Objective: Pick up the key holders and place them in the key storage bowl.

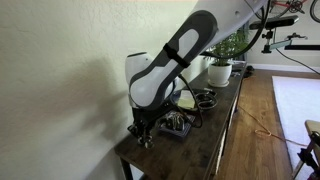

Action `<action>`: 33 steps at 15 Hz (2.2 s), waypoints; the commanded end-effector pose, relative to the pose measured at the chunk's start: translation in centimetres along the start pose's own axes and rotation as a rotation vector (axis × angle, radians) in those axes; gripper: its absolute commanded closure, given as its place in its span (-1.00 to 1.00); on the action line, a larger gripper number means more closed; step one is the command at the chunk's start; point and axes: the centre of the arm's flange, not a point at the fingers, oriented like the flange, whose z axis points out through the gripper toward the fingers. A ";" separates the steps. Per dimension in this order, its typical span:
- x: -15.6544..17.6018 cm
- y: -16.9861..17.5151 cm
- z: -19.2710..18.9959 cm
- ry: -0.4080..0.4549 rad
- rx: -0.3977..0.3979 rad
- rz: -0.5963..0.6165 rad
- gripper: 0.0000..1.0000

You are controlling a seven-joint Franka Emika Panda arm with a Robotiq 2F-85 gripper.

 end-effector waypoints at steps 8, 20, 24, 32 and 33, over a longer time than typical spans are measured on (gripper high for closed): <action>0.3 1.4 -1.1 -0.012 0.032 0.015 0.90; -1.1 0.5 -3.5 0.028 0.071 -0.004 0.95; -1.2 0.8 -4.8 0.051 0.079 0.006 0.95; -1.1 3.2 -8.8 0.146 0.096 0.055 0.95; -1.2 3.6 -9.2 0.155 0.095 0.063 0.95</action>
